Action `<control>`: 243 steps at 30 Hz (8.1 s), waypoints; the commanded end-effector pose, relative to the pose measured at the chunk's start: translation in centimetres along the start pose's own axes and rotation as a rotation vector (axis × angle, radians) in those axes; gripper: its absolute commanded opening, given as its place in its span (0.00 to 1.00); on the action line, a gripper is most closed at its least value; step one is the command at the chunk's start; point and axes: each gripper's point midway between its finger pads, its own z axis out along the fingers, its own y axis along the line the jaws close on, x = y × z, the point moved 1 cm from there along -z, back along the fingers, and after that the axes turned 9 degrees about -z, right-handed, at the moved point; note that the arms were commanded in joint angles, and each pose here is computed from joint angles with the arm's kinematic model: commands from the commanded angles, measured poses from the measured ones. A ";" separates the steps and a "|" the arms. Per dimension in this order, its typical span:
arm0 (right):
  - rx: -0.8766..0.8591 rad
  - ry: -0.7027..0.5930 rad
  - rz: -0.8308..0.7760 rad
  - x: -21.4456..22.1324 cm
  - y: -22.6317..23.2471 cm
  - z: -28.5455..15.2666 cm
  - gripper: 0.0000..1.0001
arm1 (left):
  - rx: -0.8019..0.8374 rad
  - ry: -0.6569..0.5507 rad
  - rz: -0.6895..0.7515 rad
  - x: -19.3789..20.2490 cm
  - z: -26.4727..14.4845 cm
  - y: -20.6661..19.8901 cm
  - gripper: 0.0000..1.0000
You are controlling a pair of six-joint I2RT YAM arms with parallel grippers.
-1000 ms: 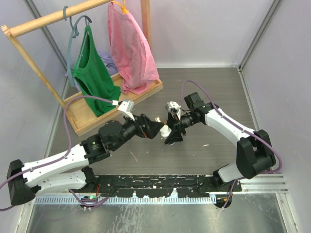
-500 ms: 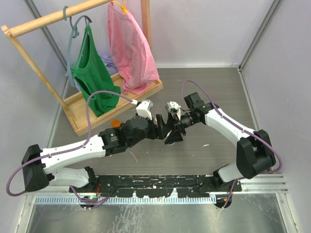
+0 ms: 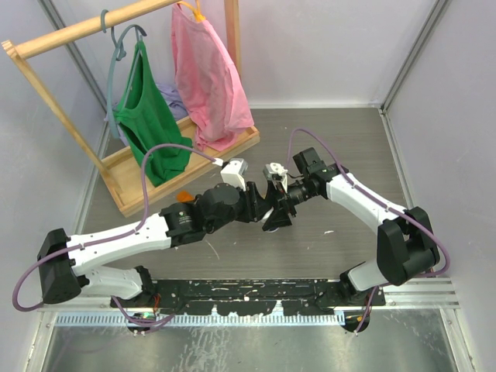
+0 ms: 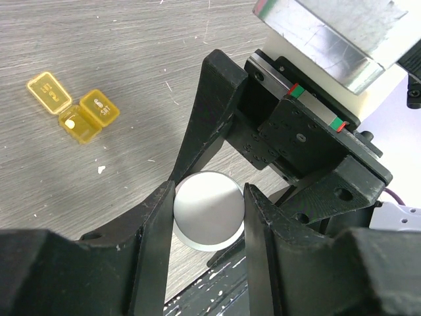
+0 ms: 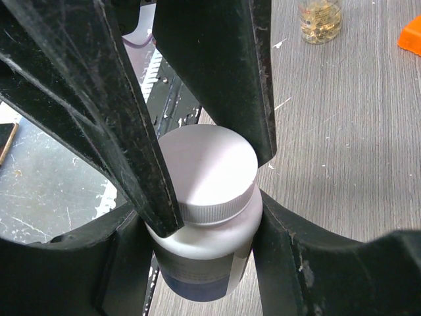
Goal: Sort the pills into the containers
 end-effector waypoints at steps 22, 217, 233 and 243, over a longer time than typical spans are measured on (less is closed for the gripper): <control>0.040 0.032 -0.074 -1.0 -1.1 -0.3 1.00 | -0.357 -0.158 0.184 -2.6 -3.7 9.4 0.00; 0.578 0.171 0.892 14.6 -15.7 -3.3 0.28 | -0.162 0.434 0.145 0.9 12.2 11.5 0.13; 0.576 0.174 0.895 14.7 -15.7 -3.3 0.28 | -0.151 0.402 0.154 -0.4 11.9 10.5 0.02; 0.584 0.180 0.894 14.8 -15.7 -3.4 0.28 | -0.359 0.599 0.141 7.2 12.6 17.4 0.00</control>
